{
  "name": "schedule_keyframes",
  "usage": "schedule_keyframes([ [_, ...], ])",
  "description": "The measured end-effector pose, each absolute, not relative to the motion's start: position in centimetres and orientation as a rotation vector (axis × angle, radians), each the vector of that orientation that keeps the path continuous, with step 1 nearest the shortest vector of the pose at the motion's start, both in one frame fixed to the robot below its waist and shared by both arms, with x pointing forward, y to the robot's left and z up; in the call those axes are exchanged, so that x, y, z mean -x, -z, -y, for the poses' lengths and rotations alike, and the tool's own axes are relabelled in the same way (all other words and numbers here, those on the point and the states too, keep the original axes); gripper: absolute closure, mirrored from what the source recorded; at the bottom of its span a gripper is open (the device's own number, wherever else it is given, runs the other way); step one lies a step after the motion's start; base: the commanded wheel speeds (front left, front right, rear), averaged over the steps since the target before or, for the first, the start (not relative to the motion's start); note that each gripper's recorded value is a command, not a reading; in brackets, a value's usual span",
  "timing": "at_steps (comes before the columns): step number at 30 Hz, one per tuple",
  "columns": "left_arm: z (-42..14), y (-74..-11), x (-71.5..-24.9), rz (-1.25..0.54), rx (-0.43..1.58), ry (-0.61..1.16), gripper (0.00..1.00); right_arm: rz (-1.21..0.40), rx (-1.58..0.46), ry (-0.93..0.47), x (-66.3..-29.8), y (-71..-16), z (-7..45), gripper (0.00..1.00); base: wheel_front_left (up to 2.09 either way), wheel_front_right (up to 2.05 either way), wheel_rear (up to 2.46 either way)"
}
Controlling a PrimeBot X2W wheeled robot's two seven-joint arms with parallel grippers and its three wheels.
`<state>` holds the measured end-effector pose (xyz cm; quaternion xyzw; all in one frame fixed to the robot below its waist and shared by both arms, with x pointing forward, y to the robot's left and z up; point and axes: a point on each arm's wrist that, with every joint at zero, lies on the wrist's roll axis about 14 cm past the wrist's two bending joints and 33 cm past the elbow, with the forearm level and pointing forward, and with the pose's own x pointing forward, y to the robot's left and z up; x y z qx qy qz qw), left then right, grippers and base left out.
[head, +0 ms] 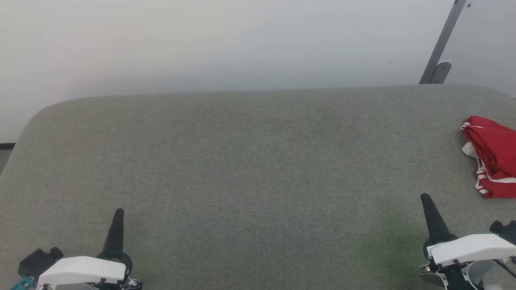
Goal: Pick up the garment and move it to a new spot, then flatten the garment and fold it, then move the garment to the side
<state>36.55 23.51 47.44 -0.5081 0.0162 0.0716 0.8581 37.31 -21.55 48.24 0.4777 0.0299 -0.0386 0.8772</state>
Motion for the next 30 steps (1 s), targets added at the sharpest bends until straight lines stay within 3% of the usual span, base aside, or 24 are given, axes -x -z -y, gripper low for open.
schedule_keyframes([
  [30,-21.8,-48.7,-37.7,-0.023,1.311,-0.093,1.0,-0.041,-1.28,0.057,-38.0,-49.1,20.8,1.0,0.0,0.0,0.0],
])
